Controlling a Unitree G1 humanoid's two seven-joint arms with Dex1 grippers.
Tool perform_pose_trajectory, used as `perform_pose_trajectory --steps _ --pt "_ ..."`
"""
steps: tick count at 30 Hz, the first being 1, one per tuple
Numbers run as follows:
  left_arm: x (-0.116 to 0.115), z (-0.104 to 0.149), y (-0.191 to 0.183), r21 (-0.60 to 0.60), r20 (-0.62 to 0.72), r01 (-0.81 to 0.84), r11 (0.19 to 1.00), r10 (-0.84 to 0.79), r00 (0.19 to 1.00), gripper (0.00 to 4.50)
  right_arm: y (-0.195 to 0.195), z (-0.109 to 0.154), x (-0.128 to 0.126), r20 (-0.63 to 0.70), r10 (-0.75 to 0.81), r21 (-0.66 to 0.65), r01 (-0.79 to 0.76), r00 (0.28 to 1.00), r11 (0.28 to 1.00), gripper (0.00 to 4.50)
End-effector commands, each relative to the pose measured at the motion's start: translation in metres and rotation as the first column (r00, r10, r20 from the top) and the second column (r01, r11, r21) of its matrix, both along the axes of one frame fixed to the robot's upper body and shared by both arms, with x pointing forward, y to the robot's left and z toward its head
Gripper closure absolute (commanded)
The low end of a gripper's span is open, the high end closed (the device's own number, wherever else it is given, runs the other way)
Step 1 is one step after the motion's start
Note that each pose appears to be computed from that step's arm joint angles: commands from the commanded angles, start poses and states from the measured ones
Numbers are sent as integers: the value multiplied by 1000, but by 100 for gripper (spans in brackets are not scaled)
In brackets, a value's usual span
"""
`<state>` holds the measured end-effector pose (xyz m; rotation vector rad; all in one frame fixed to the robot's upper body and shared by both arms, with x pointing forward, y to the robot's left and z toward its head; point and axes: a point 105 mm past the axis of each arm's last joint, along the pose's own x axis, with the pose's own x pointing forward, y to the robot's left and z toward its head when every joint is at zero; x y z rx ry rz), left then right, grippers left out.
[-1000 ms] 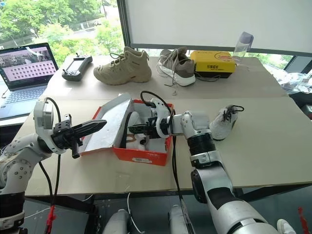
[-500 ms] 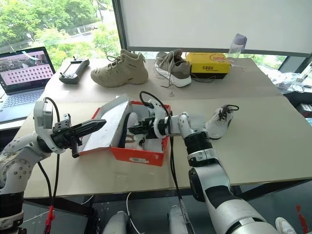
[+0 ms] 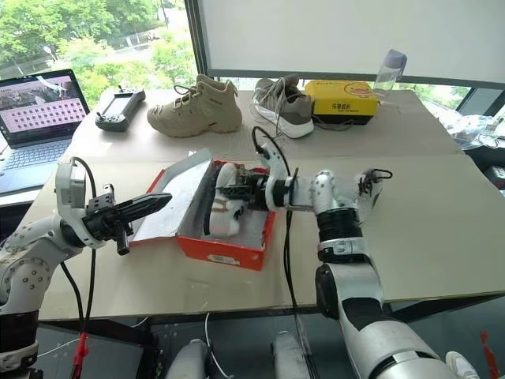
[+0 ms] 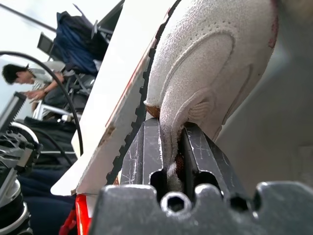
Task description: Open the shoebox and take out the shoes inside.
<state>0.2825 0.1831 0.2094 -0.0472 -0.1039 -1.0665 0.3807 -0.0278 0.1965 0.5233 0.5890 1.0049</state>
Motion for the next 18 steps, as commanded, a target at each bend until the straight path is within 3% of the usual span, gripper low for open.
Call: perform_pose_trajectory --steps 1,4,7,12,14,16,18 --pt "-4 10 -4 22 46 11 1000 -12 999 450 -5 49 -11 133 17 82 -28 991 996 446" --pt "-5 9 -4 22 42 13 1000 -14 999 450 -17 66 -14 168 -29 114 10 985 993 446" --pt "-4 7 -4 23 36 13 1000 -14 999 450 -52 103 -6 227 -189 203 144 955 969 446" --pt "-3 6 -6 19 33 22 1000 -22 999 450 -99 140 -7 271 -366 287 288 890 914 446" --pt "-3 5 -7 18 32 24 1000 -24 999 450 -126 146 -2 264 -475 293 399 839 869 446" --pt "-2 5 -7 19 32 26 999 -26 999 450 -167 149 3 258 -619 283 554 742 783 446" --pt "-2 5 -7 20 30 27 999 -27 999 450 -208 141 5 314 -726 160 720 612 675 446"
